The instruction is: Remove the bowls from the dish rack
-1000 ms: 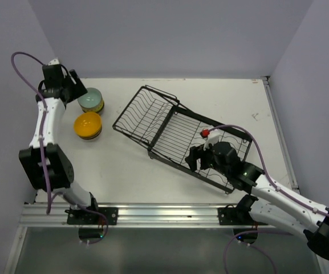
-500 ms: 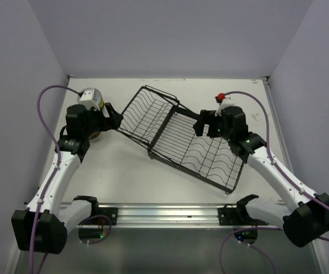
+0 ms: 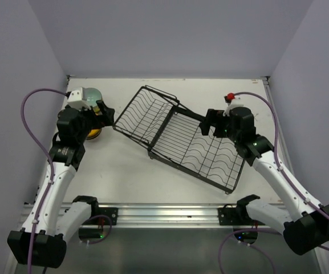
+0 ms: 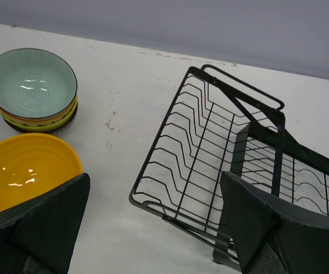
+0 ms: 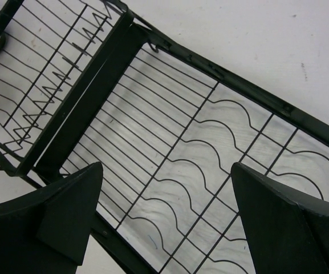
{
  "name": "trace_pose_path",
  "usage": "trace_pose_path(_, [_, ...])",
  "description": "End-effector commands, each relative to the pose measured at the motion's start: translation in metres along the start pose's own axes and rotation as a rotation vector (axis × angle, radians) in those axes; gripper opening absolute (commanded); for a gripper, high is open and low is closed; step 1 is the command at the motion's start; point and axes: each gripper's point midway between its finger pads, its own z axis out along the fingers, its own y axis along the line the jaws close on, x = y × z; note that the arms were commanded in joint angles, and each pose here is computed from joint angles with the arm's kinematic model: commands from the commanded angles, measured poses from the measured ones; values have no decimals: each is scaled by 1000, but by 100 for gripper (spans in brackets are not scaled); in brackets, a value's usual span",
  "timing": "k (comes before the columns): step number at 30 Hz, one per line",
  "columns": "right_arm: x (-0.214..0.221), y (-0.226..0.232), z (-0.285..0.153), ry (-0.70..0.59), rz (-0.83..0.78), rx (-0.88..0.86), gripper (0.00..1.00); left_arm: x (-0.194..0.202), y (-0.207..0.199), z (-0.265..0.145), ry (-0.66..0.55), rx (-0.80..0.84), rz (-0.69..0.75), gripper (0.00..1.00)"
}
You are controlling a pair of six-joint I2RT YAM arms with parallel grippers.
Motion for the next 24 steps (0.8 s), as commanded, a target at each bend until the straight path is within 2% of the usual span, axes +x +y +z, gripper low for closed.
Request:
trace_pose_path(1, [3,-15,-12,-33,20,71,99,-22,2,-8,-86,-32,14,100])
trace_pose_path(7, [-4,-30,-17,-92,55,154,99,-11,7,4,-24,-54,16,100])
trace_pose_path(14, [7,-23,-7,-47,79,118,99,-9,8,5,-19,-55,21,100])
trace_pose_path(24, [9,-17,-6,-46,97,82,99,-5,15,9,-5,-90,25,100])
